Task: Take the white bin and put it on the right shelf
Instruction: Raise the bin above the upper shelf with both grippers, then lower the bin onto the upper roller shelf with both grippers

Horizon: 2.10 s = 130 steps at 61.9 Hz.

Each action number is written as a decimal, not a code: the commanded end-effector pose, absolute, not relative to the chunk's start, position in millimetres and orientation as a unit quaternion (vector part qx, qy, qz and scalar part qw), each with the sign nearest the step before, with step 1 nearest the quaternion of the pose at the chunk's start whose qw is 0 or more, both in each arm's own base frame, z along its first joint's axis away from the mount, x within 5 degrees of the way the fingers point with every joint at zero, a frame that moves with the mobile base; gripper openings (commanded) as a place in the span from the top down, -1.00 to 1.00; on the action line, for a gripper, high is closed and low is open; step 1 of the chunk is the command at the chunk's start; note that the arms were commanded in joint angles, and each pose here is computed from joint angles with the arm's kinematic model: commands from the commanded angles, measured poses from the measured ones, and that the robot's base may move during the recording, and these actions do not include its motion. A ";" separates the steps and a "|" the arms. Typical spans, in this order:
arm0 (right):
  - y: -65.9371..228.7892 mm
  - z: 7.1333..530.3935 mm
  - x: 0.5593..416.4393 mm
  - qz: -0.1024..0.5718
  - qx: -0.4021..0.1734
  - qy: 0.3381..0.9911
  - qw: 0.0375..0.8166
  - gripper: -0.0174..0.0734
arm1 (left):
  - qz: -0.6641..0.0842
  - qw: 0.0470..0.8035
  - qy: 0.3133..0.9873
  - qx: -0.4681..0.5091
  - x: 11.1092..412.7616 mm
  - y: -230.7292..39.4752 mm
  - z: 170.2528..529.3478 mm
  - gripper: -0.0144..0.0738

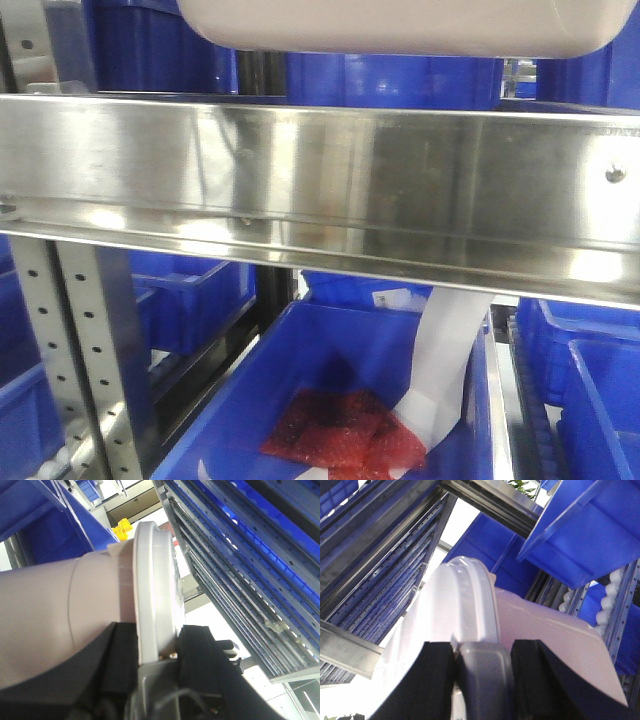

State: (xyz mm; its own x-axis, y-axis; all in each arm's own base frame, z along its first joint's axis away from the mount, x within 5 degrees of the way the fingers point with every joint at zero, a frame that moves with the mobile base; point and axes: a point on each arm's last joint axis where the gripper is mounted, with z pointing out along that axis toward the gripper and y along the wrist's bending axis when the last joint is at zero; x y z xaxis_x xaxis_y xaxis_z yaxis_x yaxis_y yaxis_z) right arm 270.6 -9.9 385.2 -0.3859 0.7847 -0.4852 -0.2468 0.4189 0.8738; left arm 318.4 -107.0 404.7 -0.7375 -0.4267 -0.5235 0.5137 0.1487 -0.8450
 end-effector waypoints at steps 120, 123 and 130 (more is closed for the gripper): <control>28.6 377.6 291.0 0.604 0.125 0.654 0.438 0.44 | -0.662 0.332 0.669 0.063 333.3 -119.8 388.9 0.95; 29.0 376.0 292.1 0.604 0.120 0.656 0.437 0.37 | -0.660 0.329 0.672 0.060 337.0 -119.0 384.7 0.91; 29.4 374.0 293.6 0.602 0.112 0.658 0.438 -0.06 | -0.656 0.326 0.678 0.066 340.4 -119.9 381.4 0.64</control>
